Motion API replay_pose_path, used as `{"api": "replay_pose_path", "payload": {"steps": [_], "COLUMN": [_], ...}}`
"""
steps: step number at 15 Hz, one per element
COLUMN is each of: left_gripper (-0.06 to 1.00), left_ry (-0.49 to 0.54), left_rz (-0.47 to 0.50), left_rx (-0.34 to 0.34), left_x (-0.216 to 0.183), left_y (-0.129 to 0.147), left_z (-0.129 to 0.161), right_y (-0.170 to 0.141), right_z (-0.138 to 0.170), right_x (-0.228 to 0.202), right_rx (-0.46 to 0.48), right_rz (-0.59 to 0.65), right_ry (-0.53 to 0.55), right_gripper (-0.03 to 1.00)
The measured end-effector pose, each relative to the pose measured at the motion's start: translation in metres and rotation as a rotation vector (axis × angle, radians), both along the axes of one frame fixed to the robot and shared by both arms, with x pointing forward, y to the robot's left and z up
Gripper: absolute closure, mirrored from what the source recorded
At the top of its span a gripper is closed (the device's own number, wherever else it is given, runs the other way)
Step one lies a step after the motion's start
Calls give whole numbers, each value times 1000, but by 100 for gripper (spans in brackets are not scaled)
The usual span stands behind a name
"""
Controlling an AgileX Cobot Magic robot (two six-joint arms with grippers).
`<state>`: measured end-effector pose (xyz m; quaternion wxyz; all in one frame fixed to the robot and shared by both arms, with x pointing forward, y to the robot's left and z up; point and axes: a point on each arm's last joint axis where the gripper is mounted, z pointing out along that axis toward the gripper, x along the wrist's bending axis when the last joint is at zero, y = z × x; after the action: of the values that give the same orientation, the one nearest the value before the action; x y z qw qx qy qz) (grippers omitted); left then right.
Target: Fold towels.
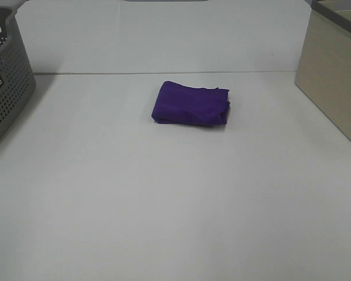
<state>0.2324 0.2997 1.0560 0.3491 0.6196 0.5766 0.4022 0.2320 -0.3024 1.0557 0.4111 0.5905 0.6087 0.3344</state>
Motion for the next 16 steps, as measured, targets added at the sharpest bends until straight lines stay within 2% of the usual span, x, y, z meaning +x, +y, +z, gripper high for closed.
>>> {"api": "replay_pose_path", "payload": {"steps": [9,11,16], "left_gripper": [18,18,18], "left_ry": [1,1,1], "left_rz": [-1,3,4], "left_rx": [-18,-32,-34], "left_x": [0,0,0], "left_y": [-1,-1,-1], "left_z": [-1,-1,-1], "right_y": [0,2,2], "right_z": [-3,-3,-3], "right_x": [1,1,1], "right_rx": [9,63,73], "right_rz": [-9,-8,-7], "right_ry": [7,4,4], "right_gripper": [12,12,12]}}
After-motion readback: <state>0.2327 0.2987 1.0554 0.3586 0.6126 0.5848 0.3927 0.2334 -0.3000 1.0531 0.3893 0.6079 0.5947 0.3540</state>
